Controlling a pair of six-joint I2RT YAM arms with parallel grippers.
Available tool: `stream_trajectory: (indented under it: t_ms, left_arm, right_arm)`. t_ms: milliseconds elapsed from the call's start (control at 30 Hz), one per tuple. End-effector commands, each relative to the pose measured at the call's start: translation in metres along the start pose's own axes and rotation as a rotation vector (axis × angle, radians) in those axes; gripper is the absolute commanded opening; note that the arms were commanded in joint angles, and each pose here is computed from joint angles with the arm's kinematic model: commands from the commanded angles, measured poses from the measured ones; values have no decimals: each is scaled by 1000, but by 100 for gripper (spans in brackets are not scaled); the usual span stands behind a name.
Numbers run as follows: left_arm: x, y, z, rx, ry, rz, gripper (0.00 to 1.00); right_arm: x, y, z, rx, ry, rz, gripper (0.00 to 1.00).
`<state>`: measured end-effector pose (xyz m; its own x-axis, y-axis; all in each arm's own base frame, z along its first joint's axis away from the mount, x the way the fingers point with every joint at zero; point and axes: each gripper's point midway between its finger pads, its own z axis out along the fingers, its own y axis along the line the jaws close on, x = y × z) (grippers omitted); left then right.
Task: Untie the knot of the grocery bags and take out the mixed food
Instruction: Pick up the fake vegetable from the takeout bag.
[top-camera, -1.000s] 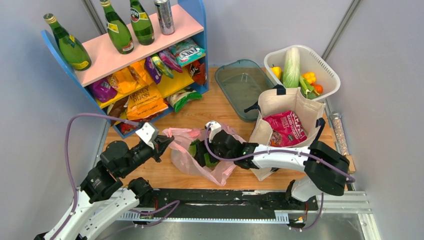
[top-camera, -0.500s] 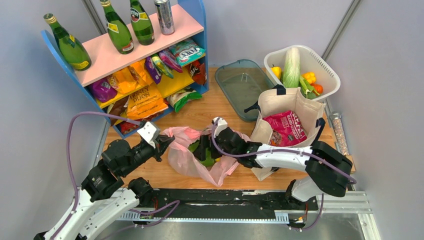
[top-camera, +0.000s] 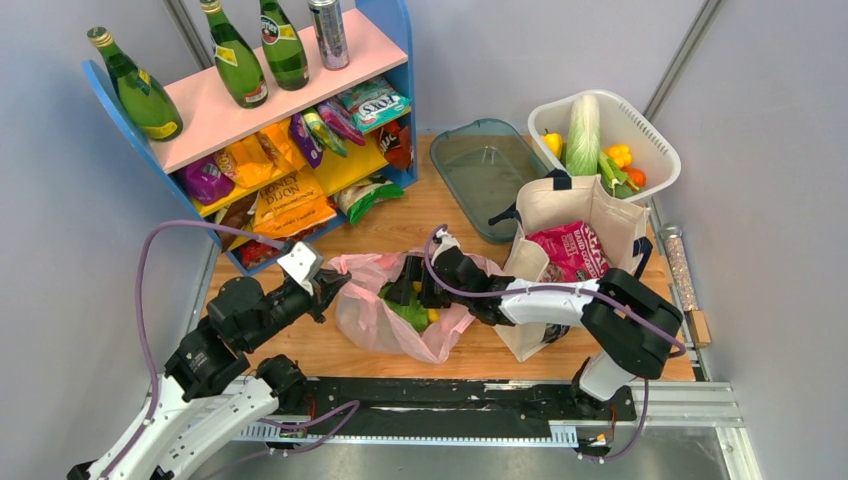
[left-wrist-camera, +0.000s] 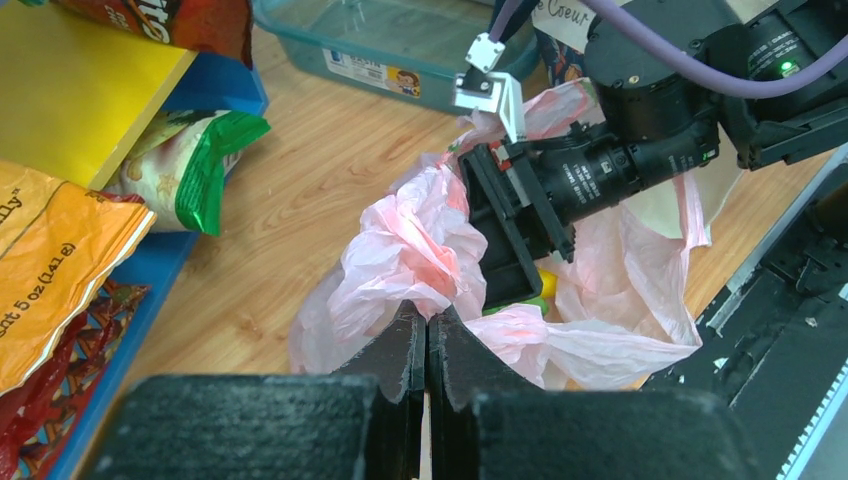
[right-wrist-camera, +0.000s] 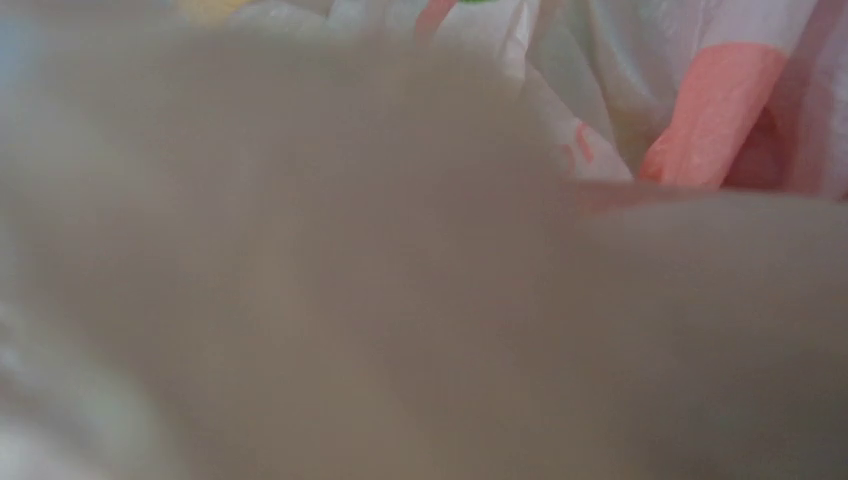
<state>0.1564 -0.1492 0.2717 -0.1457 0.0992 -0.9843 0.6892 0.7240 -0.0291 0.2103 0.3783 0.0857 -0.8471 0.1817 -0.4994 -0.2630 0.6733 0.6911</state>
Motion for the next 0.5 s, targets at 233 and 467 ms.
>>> stream_trajectory:
  t_ms: [233, 467]
  left_arm:
    - [1, -2, 6, 11, 15, -13, 0]
    - [1, -2, 6, 10, 16, -13, 0]
  right_arm:
    - [4, 69, 6, -254, 49, -11, 75]
    - [8, 80, 9, -309, 77, -31, 43]
